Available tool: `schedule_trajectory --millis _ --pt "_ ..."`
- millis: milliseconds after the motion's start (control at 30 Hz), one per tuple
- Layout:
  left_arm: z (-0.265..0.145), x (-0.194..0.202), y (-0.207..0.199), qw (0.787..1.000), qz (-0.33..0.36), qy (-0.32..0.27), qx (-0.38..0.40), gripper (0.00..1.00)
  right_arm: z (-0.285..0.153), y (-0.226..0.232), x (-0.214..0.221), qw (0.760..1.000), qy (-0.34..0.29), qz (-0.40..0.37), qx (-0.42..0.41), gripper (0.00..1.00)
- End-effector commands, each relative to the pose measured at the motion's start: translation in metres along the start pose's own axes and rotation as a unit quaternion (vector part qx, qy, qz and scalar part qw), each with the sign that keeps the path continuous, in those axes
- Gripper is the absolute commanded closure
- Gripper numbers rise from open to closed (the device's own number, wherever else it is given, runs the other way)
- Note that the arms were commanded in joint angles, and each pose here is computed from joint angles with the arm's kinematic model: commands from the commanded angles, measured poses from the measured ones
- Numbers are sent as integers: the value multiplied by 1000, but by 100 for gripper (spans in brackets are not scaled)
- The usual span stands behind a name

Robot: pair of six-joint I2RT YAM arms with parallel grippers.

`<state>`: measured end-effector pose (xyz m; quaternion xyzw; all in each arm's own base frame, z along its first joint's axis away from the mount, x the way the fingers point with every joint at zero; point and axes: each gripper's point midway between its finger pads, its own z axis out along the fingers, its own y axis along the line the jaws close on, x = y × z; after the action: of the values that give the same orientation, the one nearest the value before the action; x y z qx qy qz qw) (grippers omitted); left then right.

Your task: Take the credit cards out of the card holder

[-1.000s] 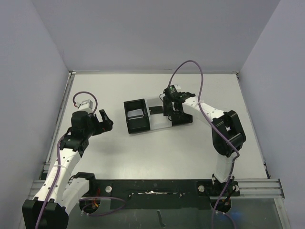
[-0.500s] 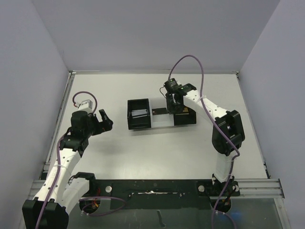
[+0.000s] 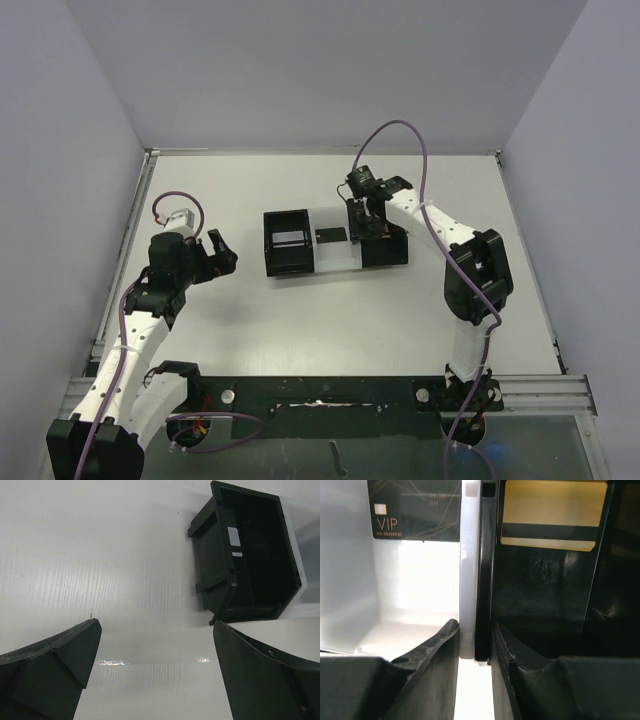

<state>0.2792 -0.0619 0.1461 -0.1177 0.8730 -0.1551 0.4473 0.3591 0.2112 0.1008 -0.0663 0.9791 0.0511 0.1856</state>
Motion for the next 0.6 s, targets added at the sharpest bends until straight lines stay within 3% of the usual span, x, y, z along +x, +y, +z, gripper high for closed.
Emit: schedule_trajectory --millis 0,300,567 --pt "-8 -34 -17 998 12 -48 30 3 7 21 -24 997 -65 32 -27 88" --pt "-9 -36 -12 998 11 -56 17 3 17 13 -42 990 -130 51 -3 85" --pt "-8 -37 -7 998 7 -56 10 4 23 11 -35 992 -123 29 -5 75"
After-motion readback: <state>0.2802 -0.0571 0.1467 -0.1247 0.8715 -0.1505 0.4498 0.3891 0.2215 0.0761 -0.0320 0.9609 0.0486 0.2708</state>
